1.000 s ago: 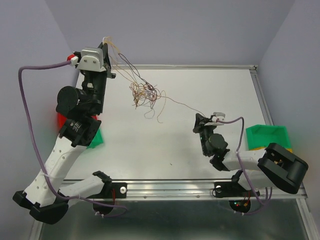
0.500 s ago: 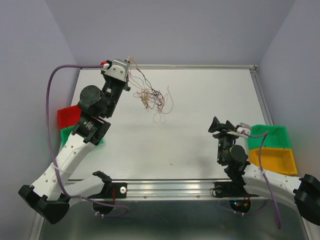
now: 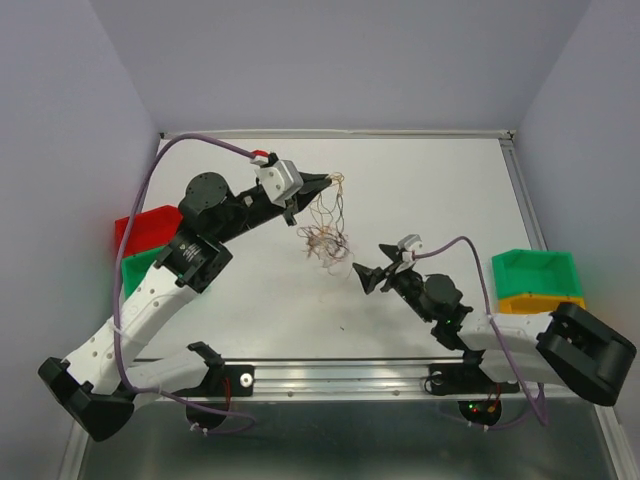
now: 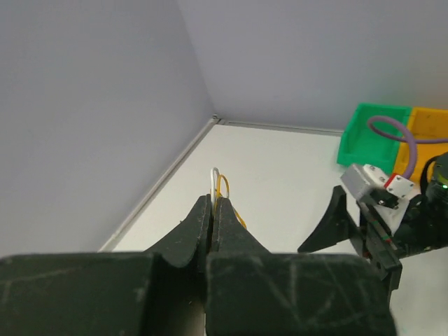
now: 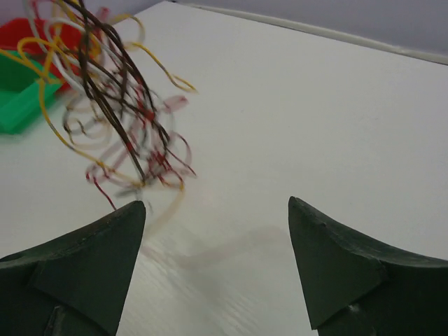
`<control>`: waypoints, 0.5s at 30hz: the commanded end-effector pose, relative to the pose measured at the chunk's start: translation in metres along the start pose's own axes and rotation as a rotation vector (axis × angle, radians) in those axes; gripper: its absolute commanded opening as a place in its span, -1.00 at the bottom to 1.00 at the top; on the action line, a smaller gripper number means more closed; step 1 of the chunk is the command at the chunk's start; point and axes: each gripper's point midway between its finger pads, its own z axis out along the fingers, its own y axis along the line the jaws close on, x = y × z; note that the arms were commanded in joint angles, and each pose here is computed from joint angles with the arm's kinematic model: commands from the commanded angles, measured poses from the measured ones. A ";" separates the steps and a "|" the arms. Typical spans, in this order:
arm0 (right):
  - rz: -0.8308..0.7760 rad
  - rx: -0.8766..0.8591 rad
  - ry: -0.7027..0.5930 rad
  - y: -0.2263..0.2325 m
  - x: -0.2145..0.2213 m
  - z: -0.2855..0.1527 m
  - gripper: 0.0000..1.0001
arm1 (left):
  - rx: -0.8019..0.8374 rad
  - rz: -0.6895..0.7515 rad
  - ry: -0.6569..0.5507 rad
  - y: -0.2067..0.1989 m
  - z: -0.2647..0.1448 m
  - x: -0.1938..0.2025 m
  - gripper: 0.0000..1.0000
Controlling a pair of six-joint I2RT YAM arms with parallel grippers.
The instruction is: Untangle the cables
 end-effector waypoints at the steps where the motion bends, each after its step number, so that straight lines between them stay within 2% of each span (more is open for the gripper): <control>1: 0.032 -0.236 -0.226 0.048 -0.056 0.014 0.76 | 0.127 -0.033 -0.058 -0.028 -0.002 -0.009 -1.00; 2: 0.036 -0.241 -0.209 0.049 -0.042 0.015 0.77 | 0.145 -0.047 -0.048 -0.032 -0.001 -0.001 -1.00; 3: 0.056 -0.264 -0.309 0.053 -0.063 0.011 0.77 | 0.166 -0.056 -0.050 -0.037 0.001 0.001 -1.00; 6: 0.081 -0.247 -0.351 0.050 -0.061 0.015 0.74 | 0.247 -0.097 -0.023 -0.054 0.006 0.017 -1.00; 9: 0.081 -0.215 -0.352 0.046 -0.055 0.024 0.28 | 0.309 -0.129 -0.003 -0.066 0.010 0.027 -1.00; 10: 0.082 -0.220 -0.358 0.047 -0.055 0.024 0.01 | 0.322 -0.132 -0.001 -0.068 0.010 0.028 -1.00; 13: 0.100 -0.234 -0.377 0.050 -0.058 0.023 -0.55 | 0.330 -0.143 0.010 -0.069 0.014 0.033 -1.00; 15: 0.109 -0.228 -0.376 0.048 -0.059 0.023 -0.56 | 0.277 -0.137 0.018 -0.060 0.016 0.035 -1.00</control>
